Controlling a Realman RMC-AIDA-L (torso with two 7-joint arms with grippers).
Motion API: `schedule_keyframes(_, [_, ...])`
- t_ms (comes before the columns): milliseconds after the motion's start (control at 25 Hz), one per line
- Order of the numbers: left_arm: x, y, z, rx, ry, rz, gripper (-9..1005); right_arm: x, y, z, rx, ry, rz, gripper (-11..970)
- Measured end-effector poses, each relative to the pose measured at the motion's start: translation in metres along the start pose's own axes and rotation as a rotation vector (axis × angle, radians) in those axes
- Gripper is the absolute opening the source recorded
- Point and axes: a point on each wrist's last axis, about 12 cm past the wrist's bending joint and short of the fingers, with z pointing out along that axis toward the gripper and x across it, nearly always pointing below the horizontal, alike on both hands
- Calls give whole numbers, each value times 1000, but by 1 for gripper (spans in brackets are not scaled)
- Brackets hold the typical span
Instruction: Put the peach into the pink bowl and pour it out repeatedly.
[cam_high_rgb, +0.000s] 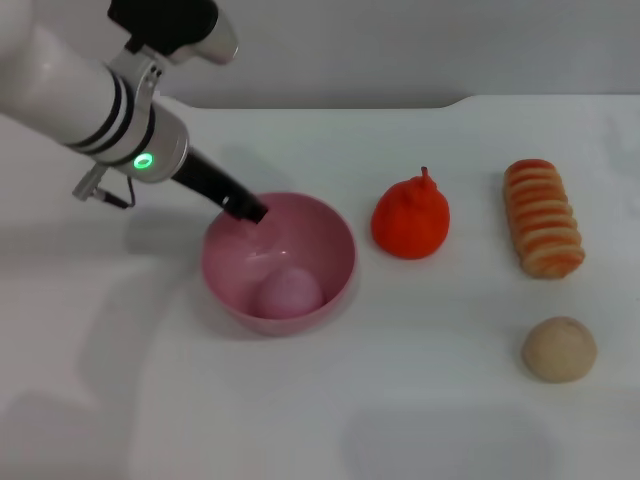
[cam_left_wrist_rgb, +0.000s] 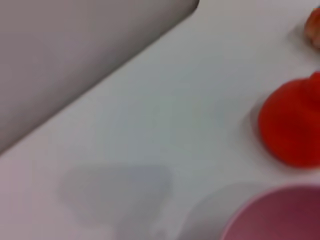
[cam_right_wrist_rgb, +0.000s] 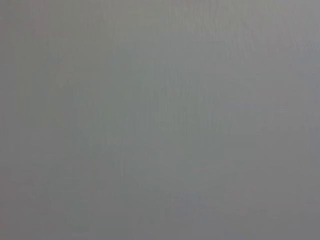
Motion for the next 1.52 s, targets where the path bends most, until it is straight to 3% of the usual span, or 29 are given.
schedule_keyframes(240, [-27,-8,-18,18,-153,85,498,1,1,-1,-2,7,5,427])
schedule_keyframes(280, [-39,-8,-25,17,-285,125,531,2,1,-2,-2,10,6,427])
schedule_keyframes(400, [-46,-3,-30,-6,-473,137,554,3,2,-2,-1,14,8,427])
schedule_keyframes(440, [-46,-3,-30,-6,-473,137,561,3,2,-2,-1,14,9,427])
schedule_keyframes(480, [-45,4,-34,-59,-664,132,569,3,2,-2,1,14,9,427])
schedule_keyframes(680, [-26,17,-36,-166,-950,33,582,3,-1,-4,15,16,9,426])
schedule_keyframes(760, [-13,24,-33,-196,-1019,-12,580,4,-2,-6,24,22,5,426])
schedule_keyframes(920, [36,42,-22,-252,-1232,-144,577,6,-7,-6,54,28,-3,426])
schedule_keyframes(960, [36,42,-22,-252,-1232,-144,576,7,-8,-5,64,28,-9,426])
schedule_keyframes(1000, [70,47,-19,-327,-1363,-223,575,7,-10,-5,77,29,-32,426])
schedule_keyframes(1080, [88,49,-19,-397,-1420,-268,575,7,-12,-5,86,32,-52,426])
schedule_keyframes(1240, [134,52,-13,-555,-1405,-379,575,9,-19,-6,167,32,-127,427])
schedule_keyframes(1400, [171,51,-13,-625,-1369,-462,575,13,-26,-10,258,46,-193,428])
schedule_keyframes(1520, [187,48,-14,-644,-1360,-474,575,15,-26,-9,263,56,-210,428])
